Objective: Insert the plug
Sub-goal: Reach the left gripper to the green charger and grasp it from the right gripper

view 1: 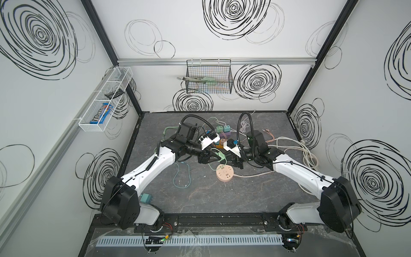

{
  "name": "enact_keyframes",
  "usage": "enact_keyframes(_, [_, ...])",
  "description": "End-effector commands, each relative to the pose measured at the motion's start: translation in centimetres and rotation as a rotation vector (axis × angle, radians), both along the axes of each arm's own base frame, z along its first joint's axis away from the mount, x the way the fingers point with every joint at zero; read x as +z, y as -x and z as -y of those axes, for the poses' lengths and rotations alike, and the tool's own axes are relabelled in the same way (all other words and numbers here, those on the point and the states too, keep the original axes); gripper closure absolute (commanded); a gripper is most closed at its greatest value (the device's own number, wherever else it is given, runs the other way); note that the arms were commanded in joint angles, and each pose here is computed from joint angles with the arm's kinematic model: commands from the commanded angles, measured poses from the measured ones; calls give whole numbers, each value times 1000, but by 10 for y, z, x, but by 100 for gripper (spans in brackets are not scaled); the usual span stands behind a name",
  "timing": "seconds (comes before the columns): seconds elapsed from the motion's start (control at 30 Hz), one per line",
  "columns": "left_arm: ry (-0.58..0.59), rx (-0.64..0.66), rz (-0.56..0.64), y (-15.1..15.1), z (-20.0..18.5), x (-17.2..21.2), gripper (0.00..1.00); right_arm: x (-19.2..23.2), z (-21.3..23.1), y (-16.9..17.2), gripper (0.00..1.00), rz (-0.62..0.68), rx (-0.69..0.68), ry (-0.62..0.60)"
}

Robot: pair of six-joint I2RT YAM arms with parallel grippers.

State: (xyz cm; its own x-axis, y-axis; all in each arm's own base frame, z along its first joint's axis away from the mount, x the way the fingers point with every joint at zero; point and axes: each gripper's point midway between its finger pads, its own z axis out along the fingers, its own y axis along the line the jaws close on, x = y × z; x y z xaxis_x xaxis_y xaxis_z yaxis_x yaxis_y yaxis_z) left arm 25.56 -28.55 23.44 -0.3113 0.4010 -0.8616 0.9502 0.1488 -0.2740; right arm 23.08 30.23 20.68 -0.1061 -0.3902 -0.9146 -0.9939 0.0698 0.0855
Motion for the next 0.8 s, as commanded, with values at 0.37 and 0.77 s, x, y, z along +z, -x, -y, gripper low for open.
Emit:
enact_keyframes(0.37, [13, 23, 51, -6, 4, 7, 100, 11, -3, 0, 82, 26, 7, -25])
enact_keyframes(0.77, [-34, 296, 109, -28, 4, -6, 100, 15, 13, -1, 3, 27, -140, -97])
